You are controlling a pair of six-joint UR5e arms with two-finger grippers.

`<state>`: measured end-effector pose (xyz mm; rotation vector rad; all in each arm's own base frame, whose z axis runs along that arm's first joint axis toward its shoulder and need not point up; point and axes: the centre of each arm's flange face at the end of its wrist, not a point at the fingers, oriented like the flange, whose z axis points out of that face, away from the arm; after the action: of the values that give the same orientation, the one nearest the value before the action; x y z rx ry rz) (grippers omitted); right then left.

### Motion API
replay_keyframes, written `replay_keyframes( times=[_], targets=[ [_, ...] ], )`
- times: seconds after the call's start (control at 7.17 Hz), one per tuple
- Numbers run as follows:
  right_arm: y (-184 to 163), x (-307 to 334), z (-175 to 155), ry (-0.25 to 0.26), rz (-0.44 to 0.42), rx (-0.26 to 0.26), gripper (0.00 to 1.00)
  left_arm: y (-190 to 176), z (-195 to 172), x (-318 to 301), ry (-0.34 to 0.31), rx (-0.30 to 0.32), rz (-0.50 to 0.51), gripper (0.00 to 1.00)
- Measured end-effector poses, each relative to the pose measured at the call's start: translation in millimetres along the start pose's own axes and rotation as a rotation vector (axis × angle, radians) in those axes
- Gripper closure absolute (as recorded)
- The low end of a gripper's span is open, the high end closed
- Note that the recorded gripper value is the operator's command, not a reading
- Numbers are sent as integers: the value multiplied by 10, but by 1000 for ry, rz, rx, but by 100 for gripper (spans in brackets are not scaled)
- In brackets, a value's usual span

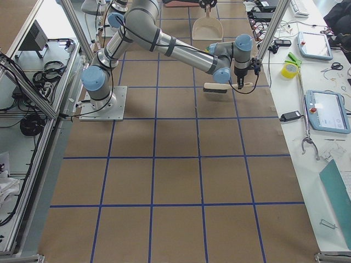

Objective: Sweep and dump trash into bin
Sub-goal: 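Lift the brush with the right gripper and carry it toward the dustpan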

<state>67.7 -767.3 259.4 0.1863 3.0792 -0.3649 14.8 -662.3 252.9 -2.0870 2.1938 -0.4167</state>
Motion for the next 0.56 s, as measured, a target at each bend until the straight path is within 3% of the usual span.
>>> replay_keyframes(
  times=[0.56],
  targets=[
    [331,-1172,-116,-13,91,15,100,329,22,18,-5,3,-11,100]
  ],
)
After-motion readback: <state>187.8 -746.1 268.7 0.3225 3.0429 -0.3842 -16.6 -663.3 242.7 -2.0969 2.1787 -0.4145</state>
